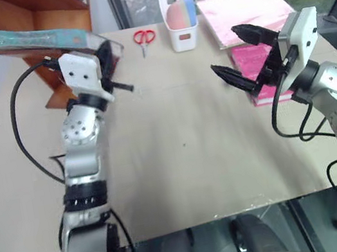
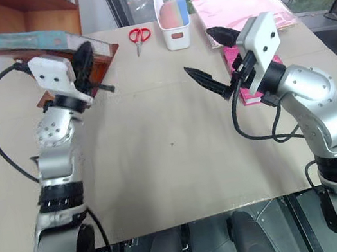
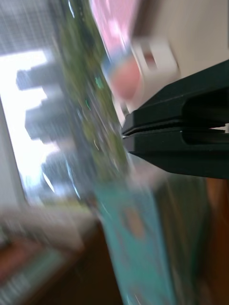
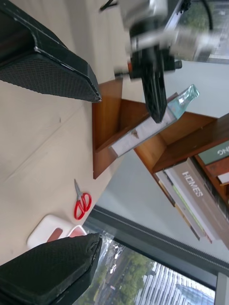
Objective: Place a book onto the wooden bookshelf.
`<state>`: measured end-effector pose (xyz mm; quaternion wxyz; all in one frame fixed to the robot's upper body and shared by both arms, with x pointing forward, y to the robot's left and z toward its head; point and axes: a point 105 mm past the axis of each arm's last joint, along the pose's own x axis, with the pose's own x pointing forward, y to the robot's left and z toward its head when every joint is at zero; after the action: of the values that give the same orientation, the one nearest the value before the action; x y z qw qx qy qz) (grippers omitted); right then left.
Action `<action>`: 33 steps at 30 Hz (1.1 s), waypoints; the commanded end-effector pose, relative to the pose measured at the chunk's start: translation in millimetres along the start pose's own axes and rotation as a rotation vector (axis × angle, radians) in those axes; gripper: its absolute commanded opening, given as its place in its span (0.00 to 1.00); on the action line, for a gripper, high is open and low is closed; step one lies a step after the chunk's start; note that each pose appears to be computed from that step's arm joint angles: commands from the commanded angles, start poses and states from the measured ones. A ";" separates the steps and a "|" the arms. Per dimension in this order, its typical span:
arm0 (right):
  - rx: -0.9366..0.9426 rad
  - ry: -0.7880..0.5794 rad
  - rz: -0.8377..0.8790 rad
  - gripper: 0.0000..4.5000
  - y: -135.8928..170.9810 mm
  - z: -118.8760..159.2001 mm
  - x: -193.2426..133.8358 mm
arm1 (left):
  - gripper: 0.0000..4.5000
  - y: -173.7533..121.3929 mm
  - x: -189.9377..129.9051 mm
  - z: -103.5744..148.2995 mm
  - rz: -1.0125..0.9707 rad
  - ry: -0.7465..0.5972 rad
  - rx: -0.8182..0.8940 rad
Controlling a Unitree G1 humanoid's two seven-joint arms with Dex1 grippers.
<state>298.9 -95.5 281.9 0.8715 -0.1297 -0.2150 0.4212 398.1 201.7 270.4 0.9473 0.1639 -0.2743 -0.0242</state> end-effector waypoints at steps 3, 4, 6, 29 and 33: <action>-0.032 -0.044 -0.013 1.00 0.1 14.3 -0.8 | 0.01 39.2 14.3 5.3 0.185 -0.014 0.043; -0.031 -0.045 -0.014 1.00 0.2 14.4 -0.8 | 0.01 42.1 13.8 3.9 0.189 -0.012 0.038; -0.030 -0.046 -0.015 1.00 0.4 14.0 -0.3 | 0.01 38.4 12.5 3.6 0.152 -0.022 0.022; 0.186 0.394 -0.024 1.00 29.8 -80.2 -86.4 | 0.81 -7.5 -116.7 -16.1 -0.559 0.259 -0.271; 0.172 0.507 -0.086 1.00 32.4 -92.4 -123.7 | 0.97 11.5 -152.9 -25.5 -0.522 0.387 -0.240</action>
<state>256.6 -174.4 134.4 0.9212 -0.1146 0.0830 0.3623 288.2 237.8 159.0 0.9571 0.0990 -0.0127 -0.2721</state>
